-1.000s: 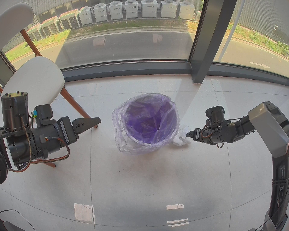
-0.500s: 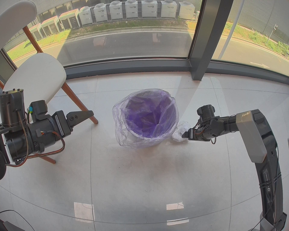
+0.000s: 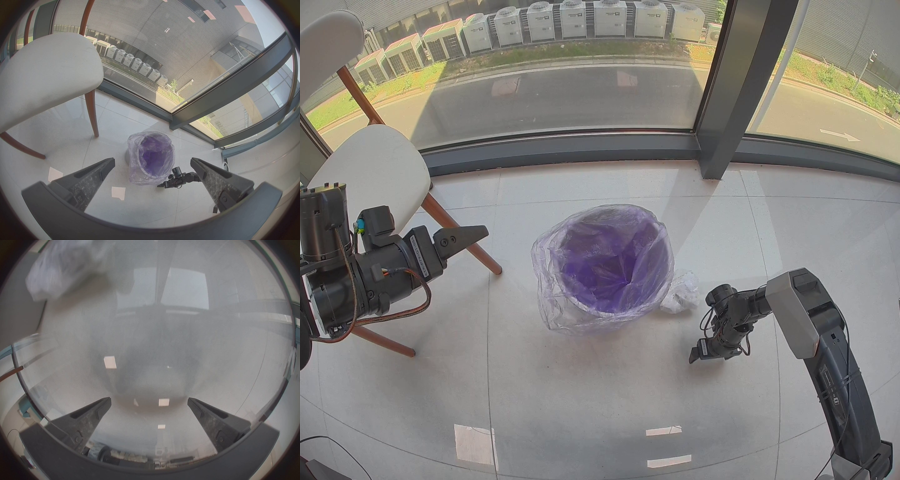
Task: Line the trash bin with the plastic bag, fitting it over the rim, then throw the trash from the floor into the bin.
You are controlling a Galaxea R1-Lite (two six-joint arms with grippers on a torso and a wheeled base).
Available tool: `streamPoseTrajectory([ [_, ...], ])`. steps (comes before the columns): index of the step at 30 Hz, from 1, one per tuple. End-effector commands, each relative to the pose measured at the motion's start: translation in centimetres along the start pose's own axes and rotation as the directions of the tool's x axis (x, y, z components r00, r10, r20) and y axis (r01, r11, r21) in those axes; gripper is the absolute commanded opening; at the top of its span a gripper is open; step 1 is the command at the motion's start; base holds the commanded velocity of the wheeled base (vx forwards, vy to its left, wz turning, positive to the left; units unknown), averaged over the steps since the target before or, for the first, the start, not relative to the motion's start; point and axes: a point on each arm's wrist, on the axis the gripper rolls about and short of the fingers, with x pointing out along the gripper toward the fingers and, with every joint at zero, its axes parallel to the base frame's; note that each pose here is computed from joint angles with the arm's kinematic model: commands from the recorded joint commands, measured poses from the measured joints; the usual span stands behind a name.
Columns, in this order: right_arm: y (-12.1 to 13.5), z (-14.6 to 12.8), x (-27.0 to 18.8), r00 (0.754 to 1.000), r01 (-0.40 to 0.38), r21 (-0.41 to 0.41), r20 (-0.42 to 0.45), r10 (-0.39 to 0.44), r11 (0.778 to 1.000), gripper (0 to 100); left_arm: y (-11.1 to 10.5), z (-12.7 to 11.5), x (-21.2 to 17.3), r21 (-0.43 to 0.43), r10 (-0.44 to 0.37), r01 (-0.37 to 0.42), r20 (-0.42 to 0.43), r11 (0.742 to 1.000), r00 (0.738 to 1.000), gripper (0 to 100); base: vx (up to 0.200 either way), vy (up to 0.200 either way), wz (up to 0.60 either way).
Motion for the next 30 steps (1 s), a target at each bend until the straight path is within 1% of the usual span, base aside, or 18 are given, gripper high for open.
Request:
streamPoseTrajectory([
  [1,0.8,-1.1,-2.5,0.989,0.029,0.039,-0.149,-0.023,0.999,100,-0.1,0.1,-0.1,-0.001,-0.002,0.002,0.006,1.000,1.000,100,0.000,0.000,0.00],
  [3,1.0,-2.2,-7.3,0.945,0.074,0.036,-0.322,-0.058,0.997,100,-0.1,0.2,-0.1,0.001,-0.004,0.004,0.009,1.000,1.000,100,0.000,0.000,0.00],
  [4,1.0,-2.2,-7.3,0.945,0.074,0.036,-0.322,-0.058,0.997,100,-0.1,0.2,-0.1,0.001,-0.004,0.004,0.009,1.000,1.000,100,0.000,0.000,0.00],
  [5,1.1,-4.3,-12.4,0.828,0.116,-0.003,-0.551,-0.098,0.993,100,-0.1,0.1,-0.1,0.001,-0.006,0.006,0.006,1.000,1.000,100,0.000,0.000,0.00],
  [6,1.3,-5.9,-16.4,0.699,0.108,-0.015,-0.710,-0.087,0.994,100,0.0,0.0,-0.1,0.000,-0.003,0.003,0.002,1.000,1.000,100,0.000,0.000,0.00],
  [7,1.3,-5.9,-16.4,0.699,0.108,-0.015,-0.710,-0.087,0.994,100,0.0,0.0,-0.1,0.000,-0.003,0.003,0.002,1.000,1.000,100,0.000,0.000,0.00],
  [8,2.3,-6.3,-19.1,0.687,0.026,0.054,-0.726,0.021,0.998,100,-0.1,0.1,0.0,0.000,-0.003,0.003,0.002,1.000,1.000,100,0.000,0.000,0.00],
  [10,3.2,-6.3,-22.6,0.712,-0.095,0.135,-0.683,0.162,0.986,100,-0.1,0.1,0.0,0.000,-0.003,0.003,0.002,1.000,1.000,100,0.000,0.000,0.00],
  [13,3.1,-5.7,-28.2,0.860,-0.239,0.055,-0.452,0.237,0.970,100,0.1,-0.1,-0.1,0.000,0.001,-0.001,-0.003,1.000,1.000,100,0.000,0.000,0.00],
  [14,2.9,-7.3,-26.7,0.860,-0.251,0.028,-0.452,0.236,0.968,100,0.1,-0.1,-0.1,0.000,0.001,-0.001,-0.003,1.000,1.000,100,0.000,0.000,0.00],
  [15,2.5,-8.8,-25.0,0.880,-0.276,-0.007,-0.405,0.250,0.961,100,0.1,-0.1,-0.1,-0.002,0.001,-0.001,-0.003,1.000,1.000,100,0.000,0.000,0.00],
  [16,2.3,-9.9,-23.4,0.907,-0.304,-0.044,-0.319,0.275,0.952,100,0.1,-0.1,-0.1,-0.002,0.001,-0.001,-0.003,1.000,1.000,100,0.000,0.000,0.00],
  [17,2.3,-10.1,-21.7,0.937,-0.331,-0.106,-0.150,0.314,0.938,100,0.1,-0.2,-0.1,-0.002,0.002,-0.002,-0.004,1.000,1.000,100,0.000,0.000,0.00],
  [18,2.4,-9.6,-20.4,0.942,-0.332,-0.151,-0.011,0.335,0.931,100,0.0,-0.1,-0.2,-0.002,0.001,-0.001,-0.001,1.000,1.000,100,0.000,0.000,0.00],
  [19,2.7,-8.7,-18.3,0.919,-0.314,-0.189,0.186,0.348,0.930,100,0.1,-0.1,-0.1,-0.002,0.001,-0.001,-0.003,1.000,1.000,100,0.000,0.000,0.00],
  [20,3.0,-7.9,-16.6,0.885,-0.297,-0.195,0.312,0.346,0.935,100,0.1,-0.1,-0.1,-0.002,0.001,-0.001,-0.003,1.000,1.000,100,0.000,0.000,0.00],
  [21,3.2,-7.2,-15.6,0.869,-0.292,-0.190,0.357,0.343,0.937,100,0.1,-0.1,-0.1,-0.002,0.001,-0.001,-0.003,1.000,1.000,100,0.000,0.000,0.00],
  [30,3.6,-3.0,-13.8,0.868,-0.297,-0.107,0.385,0.315,0.949,100,0.2,-0.3,-0.2,-0.002,0.008,-0.008,-0.008,1.000,1.000,100,0.000,0.000,0.00],
])
